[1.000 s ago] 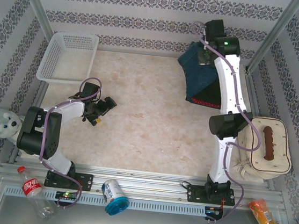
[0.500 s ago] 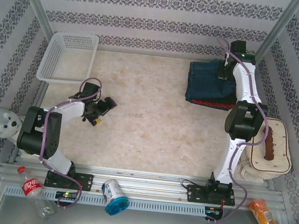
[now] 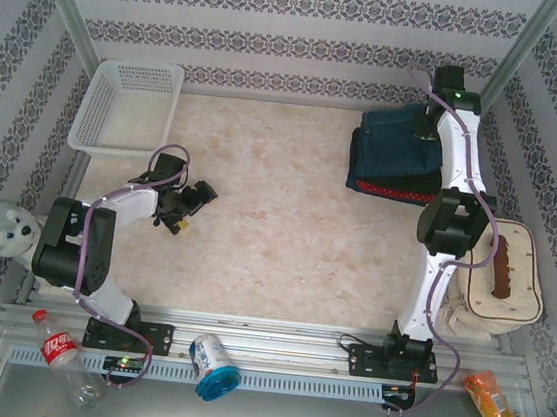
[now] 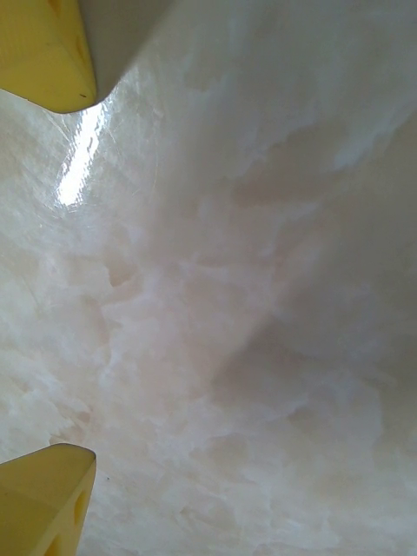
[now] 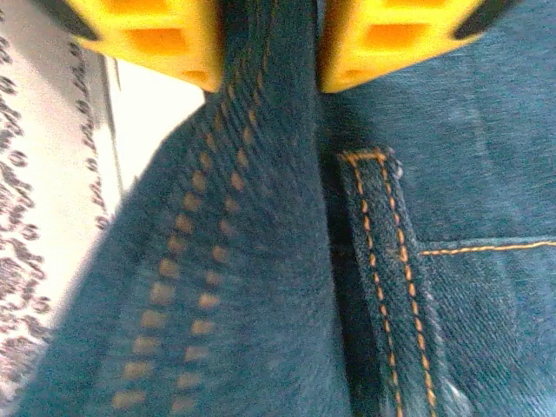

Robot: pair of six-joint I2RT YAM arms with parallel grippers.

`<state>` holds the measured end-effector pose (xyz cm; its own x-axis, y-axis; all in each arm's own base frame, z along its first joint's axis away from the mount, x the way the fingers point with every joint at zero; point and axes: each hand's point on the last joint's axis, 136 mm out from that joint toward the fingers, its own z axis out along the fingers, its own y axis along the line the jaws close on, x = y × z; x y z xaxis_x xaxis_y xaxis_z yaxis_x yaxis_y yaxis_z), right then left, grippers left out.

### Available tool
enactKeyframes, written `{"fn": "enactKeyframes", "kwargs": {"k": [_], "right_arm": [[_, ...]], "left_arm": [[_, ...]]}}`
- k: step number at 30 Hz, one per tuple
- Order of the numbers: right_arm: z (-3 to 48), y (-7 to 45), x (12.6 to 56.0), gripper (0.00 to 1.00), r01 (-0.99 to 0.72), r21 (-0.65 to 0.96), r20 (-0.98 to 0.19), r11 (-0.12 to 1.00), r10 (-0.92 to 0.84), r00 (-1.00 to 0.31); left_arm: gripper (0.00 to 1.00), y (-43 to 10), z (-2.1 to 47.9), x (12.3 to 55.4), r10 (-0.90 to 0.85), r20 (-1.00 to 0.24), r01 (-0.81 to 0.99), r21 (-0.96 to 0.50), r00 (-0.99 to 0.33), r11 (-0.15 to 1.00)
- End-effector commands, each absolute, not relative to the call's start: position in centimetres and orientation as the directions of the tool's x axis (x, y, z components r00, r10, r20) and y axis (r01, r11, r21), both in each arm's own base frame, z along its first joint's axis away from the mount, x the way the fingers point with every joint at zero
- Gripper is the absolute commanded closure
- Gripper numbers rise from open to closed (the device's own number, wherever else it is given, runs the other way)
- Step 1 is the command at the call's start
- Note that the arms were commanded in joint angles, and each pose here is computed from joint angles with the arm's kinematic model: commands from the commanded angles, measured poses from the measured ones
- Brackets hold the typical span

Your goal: Fold and stack the skirts

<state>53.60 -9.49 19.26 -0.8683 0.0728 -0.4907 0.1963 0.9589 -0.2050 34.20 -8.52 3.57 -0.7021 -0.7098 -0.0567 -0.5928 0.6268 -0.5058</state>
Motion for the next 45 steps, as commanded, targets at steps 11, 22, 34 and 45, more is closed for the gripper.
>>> {"fn": "enactKeyframes", "kwargs": {"k": [11, 22, 34, 45], "right_arm": [[18.2, -11.7, 52.0, 0.02, 0.317, 0.287, -0.422, 0.904, 0.417, -0.805], [13.9, -7.8, 53.3, 0.09, 0.173, 0.445, -0.335, 0.879, 0.343, -0.878], [10.7, -8.2, 52.5, 0.08, 0.136, -0.003, -0.282, 0.991, 0.129, -0.951], [14.7, -2.9, 50.5, 0.03, 0.169, 0.022, -0.337, 0.985, 0.167, -0.927]], "left_arm": [[0.0, -8.9, 0.5, 32.9, -0.685, 0.009, -0.61, -0.464, -0.729, 0.643], [0.0, -9.5, -0.2, 33.8, -0.665, 0.039, -0.602, -0.467, -0.746, 0.647], [0.0, -9.6, 5.3, 34.5, -0.642, -0.066, -0.511, -0.545, -0.764, 0.664], [0.0, -8.0, 8.9, 34.1, -0.631, -0.171, -0.478, -0.514, -0.756, 0.712]]}}
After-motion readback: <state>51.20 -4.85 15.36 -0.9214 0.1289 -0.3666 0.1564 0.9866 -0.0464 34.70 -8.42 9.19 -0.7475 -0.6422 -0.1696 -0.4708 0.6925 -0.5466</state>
